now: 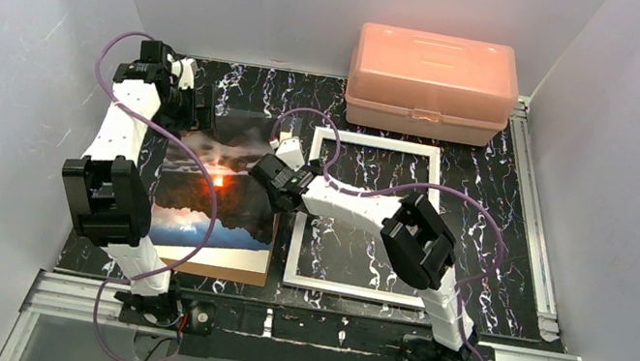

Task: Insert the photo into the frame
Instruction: Pick up the photo frame from the center of the board.

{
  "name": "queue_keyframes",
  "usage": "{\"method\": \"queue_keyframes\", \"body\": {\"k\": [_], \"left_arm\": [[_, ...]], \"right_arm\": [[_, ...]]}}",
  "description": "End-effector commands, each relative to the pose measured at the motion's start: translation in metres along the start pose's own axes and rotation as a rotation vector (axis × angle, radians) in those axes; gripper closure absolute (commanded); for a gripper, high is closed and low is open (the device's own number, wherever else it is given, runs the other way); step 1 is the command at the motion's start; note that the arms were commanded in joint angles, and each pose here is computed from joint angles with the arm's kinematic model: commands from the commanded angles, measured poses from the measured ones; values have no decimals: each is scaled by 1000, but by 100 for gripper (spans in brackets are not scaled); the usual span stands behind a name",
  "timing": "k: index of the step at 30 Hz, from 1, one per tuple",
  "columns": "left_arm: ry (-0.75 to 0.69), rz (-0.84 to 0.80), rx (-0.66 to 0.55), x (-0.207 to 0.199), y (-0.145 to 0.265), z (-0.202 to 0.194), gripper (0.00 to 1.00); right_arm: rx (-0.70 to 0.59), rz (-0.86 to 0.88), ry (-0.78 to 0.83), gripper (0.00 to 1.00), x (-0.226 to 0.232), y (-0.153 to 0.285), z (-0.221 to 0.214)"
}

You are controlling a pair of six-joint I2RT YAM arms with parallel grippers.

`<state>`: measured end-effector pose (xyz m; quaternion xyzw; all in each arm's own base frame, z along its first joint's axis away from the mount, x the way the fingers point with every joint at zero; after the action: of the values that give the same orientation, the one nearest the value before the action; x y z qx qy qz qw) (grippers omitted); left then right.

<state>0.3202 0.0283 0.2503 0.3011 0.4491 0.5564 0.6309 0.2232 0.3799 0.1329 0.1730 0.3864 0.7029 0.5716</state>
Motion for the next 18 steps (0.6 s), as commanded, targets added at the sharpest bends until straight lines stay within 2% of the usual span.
{"method": "queue_keyframes", "body": {"k": [1, 13, 16, 18], "left_arm": [[-7, -30, -45, -9, 24, 3, 2], [-3, -55, -50, -14, 35, 6, 2], [-2, -64, -51, -16, 38, 7, 2], [2, -72, -47, -17, 39, 8, 2]], "right_arm": [[11, 5, -35, 10, 6, -16, -7], [76, -9, -84, 23, -5, -41, -36], [87, -10, -80, 29, -8, -43, -43], [95, 4, -83, 36, -9, -43, -46]]}}
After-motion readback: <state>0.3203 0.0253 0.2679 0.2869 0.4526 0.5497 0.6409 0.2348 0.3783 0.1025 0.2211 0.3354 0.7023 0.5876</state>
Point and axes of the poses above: each gripper's point midway between its finger pads, its own y axis back along the fingers, its own x axis along the line the jaws close on, z = x × y, the point moved 10 cm from there along y, back along the fingers, and after that the axes turned 3 degrees about -y, right-handed, at the moved point
